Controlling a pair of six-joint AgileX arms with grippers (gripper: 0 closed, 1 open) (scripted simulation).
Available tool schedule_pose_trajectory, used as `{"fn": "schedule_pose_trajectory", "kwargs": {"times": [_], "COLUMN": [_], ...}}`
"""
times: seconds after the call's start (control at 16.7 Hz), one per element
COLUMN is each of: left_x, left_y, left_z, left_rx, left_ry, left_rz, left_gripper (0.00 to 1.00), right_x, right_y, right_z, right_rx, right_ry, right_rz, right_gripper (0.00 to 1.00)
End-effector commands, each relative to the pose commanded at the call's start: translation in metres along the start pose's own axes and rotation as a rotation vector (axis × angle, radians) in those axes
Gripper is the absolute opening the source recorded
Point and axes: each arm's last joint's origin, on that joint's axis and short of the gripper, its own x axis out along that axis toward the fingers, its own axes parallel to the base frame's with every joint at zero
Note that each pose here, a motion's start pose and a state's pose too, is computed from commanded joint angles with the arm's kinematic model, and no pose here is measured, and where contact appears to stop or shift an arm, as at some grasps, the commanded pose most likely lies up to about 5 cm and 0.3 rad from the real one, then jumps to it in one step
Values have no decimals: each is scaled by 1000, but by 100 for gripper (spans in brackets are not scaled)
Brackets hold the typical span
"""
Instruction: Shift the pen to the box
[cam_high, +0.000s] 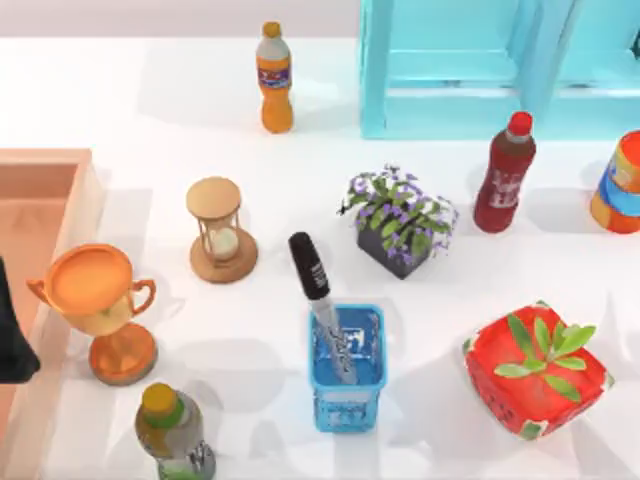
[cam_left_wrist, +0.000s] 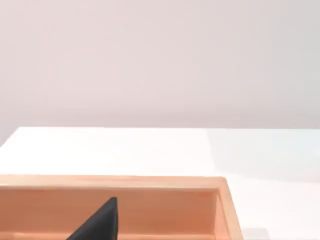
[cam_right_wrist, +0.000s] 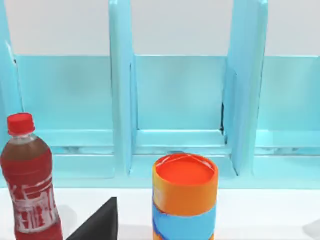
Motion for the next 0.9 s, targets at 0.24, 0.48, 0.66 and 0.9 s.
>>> {"fn": "schedule_pose_trajectory", "kwargs": {"times": [0.24,0.48,0.66,0.9], "left_x": [1,8,28,68], "left_y": [-2,-16,-34,-57], "left_z": [2,34,71,79], "left_rx": [16,29,23,-83], "left_ry": [28,86,152,350], "left_rz": [-30,-249,-493,-664], "left_gripper": [100,100,100,100], "right_x": [0,0,0,0], "right_y": [0,0,0,0], "right_z": [0,0,0,0], "right_rx": [0,0,0,0], "right_ry": [0,0,0,0], "right_rz": [0,0,0,0], "right_gripper": [100,100,100,100]}}
